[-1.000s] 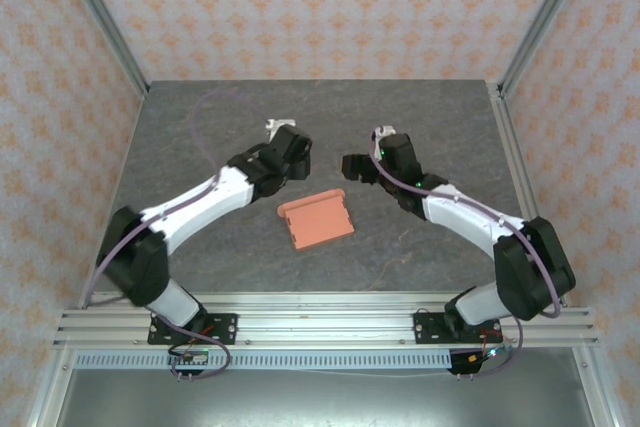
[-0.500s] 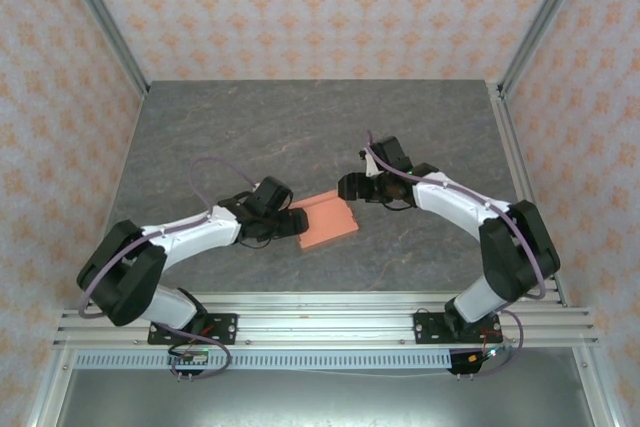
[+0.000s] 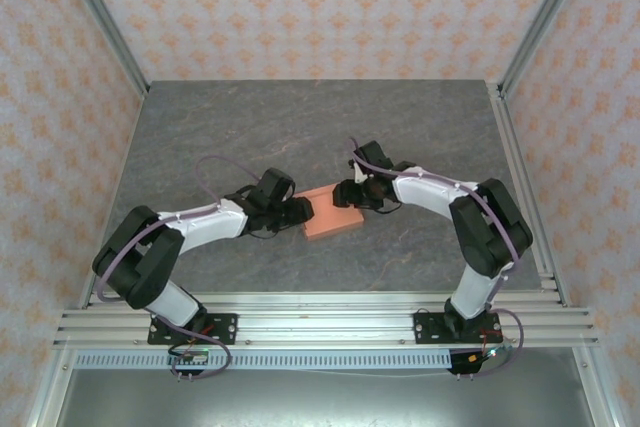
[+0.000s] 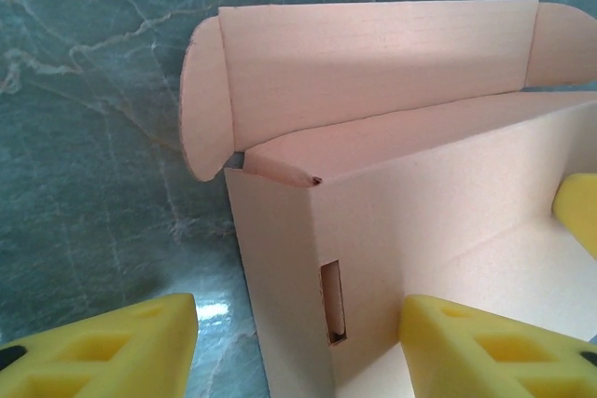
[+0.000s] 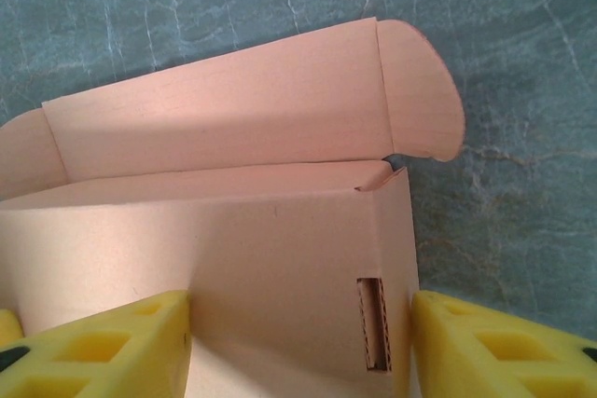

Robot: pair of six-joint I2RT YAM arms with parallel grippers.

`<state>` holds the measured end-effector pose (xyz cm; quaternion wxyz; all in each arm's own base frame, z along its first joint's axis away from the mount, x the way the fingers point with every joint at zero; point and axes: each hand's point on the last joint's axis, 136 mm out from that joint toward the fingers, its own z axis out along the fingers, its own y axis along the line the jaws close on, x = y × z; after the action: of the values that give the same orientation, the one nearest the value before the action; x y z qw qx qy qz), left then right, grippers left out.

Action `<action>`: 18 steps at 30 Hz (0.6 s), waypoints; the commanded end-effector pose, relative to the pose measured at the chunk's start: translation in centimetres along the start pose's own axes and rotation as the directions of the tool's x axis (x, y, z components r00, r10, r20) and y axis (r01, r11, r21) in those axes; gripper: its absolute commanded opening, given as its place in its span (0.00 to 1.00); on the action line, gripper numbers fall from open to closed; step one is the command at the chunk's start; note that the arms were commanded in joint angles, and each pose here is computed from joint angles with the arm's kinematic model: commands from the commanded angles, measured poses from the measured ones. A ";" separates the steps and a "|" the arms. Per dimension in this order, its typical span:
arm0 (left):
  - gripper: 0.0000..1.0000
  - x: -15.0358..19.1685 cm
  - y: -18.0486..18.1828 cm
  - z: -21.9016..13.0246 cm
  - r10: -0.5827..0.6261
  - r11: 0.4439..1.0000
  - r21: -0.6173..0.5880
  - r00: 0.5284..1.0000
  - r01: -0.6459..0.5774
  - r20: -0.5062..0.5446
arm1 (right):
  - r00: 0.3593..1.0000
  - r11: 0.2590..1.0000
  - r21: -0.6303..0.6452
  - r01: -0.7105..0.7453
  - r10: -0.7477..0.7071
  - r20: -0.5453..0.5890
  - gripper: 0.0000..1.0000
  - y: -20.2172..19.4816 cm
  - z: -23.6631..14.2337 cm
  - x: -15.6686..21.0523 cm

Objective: Fold the paper box

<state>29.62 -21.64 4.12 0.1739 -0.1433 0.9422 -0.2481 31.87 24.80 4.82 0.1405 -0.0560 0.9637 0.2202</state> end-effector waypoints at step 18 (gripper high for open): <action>0.85 -4.6 -3.4 1.1 -0.081 0.990 0.123 0.996 0.075 0.043 | 0.993 0.988 -0.101 -0.119 0.119 -0.009 0.77 1.9 0.2 -2.7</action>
<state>33.59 -22.56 5.51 0.1899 -0.1706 0.9223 -0.2901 33.89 25.84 6.50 0.1405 -0.0172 0.9558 0.2579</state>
